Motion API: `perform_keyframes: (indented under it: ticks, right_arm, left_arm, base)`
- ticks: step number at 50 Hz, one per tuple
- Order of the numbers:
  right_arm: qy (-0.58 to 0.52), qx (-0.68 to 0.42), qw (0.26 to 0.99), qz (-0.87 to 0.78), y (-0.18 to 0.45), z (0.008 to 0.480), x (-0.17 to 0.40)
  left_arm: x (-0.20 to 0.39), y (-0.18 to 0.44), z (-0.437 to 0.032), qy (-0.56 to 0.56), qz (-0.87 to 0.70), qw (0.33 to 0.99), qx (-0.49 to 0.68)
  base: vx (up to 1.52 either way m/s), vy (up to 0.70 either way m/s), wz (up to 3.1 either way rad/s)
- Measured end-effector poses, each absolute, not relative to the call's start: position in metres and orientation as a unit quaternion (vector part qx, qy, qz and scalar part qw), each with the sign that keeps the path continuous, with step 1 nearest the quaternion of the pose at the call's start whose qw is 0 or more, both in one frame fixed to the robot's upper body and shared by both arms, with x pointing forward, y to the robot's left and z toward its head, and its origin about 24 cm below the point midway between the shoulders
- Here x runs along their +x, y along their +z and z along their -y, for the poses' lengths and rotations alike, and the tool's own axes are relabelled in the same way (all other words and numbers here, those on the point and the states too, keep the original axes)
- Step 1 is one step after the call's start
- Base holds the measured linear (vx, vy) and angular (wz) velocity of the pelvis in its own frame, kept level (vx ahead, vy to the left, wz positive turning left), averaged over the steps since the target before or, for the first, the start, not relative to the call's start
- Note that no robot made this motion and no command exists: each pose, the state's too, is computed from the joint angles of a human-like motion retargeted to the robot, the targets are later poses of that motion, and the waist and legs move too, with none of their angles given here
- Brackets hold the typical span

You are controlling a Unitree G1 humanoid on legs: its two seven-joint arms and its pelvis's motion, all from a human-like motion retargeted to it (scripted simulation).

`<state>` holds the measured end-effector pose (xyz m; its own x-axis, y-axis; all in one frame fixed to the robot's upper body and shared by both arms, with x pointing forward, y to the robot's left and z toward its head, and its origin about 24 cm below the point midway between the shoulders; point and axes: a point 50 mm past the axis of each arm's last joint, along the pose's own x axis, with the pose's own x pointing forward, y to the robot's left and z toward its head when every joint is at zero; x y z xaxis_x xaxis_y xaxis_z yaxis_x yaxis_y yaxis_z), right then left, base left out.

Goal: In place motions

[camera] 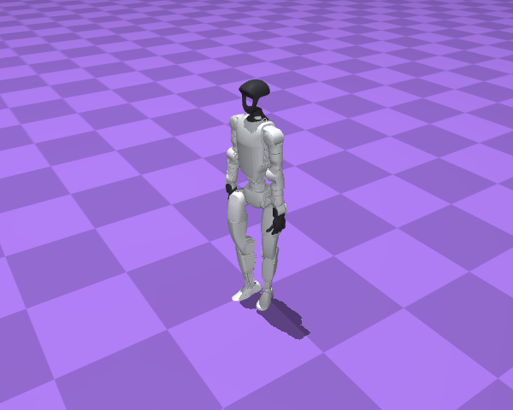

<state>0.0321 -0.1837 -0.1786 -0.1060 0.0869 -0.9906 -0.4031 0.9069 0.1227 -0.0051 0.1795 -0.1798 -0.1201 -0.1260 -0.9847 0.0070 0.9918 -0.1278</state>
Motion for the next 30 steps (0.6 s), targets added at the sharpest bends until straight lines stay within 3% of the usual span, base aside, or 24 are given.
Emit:
perform_keyframes:
  ticks: [15, 30]
  right_arm:
    - [0.150, -0.094, 0.637, -0.750, -0.178, 0.196, 0.010]
    - [0.174, -0.099, 0.665, -0.720, -0.179, 0.185, 0.030]
  left_arm:
    - [-0.019, -0.179, -0.170, -0.071, -0.762, 0.642, -0.048]
    - [-0.023, -0.179, -0.171, -0.070, -0.767, 0.636, -0.048]
  base:
    - [0.02, 0.00, -0.01]
    - [0.01, 0.00, 0.06]
